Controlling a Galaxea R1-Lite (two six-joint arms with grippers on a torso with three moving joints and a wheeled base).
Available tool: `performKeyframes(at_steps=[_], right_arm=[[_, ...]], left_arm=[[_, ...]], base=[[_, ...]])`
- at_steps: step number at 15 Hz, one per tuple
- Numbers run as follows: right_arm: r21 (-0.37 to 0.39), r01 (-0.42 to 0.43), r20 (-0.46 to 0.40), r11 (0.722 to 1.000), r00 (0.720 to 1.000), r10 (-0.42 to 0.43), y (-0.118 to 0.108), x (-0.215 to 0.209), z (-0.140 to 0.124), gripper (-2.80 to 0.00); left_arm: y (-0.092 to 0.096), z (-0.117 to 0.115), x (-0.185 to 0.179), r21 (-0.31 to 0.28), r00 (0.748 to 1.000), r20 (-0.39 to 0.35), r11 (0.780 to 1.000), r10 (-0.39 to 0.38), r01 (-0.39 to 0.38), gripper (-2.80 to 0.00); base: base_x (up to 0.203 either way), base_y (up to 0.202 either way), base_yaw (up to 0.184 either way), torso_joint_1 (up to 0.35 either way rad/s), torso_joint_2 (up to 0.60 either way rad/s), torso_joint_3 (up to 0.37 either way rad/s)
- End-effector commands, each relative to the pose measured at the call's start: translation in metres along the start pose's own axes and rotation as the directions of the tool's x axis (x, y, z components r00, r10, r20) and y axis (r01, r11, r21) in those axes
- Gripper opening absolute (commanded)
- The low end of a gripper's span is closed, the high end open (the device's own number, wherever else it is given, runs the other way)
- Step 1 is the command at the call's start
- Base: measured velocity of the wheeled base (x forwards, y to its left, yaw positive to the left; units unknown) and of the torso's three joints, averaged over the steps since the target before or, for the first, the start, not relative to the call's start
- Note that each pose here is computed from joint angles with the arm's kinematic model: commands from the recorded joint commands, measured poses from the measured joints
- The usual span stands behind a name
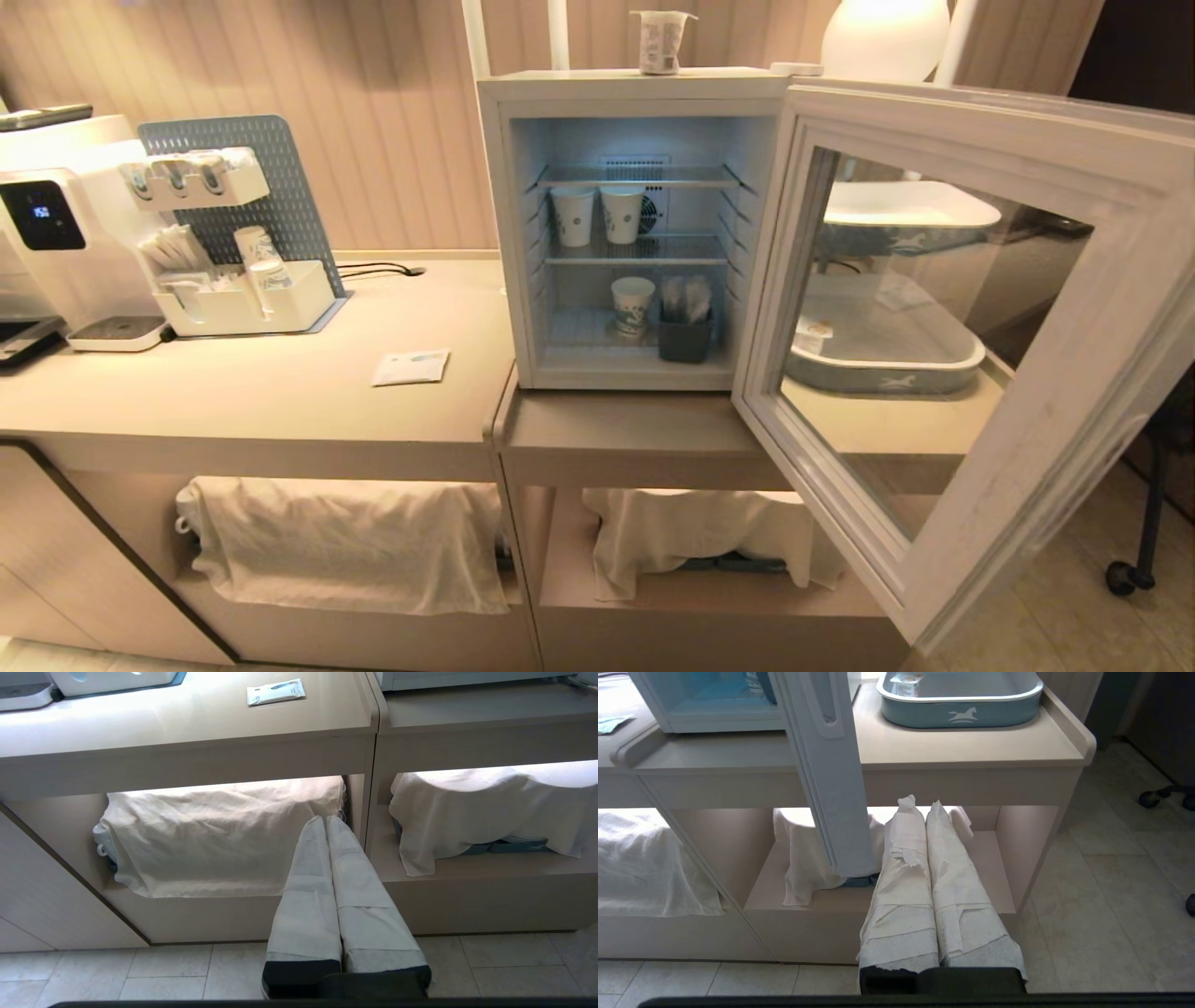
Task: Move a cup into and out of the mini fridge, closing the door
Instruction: Put the yoghurt in the freezer
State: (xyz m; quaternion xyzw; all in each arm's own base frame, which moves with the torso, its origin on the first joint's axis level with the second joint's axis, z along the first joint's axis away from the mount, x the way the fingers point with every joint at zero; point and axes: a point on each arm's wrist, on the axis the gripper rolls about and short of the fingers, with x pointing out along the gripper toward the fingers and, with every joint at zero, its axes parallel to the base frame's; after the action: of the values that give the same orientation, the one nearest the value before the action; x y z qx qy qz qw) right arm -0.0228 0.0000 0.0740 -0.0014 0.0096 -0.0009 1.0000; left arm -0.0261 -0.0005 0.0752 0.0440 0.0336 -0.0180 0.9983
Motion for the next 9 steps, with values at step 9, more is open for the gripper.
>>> performKeyframes(at_steps=[9], right_arm=[[0.0, 0.0, -0.002, 1.0, 1.0, 0.0, 0.0, 0.0001, -0.0001, -2.8]], left_arm=[[0.0, 0.0003, -0.0002, -0.001, 1.0, 0.001, 1.0, 0.001, -0.001, -2.8]], base=[[-0.001, 0.127, -0.001, 0.002, 0.0, 0.002]])
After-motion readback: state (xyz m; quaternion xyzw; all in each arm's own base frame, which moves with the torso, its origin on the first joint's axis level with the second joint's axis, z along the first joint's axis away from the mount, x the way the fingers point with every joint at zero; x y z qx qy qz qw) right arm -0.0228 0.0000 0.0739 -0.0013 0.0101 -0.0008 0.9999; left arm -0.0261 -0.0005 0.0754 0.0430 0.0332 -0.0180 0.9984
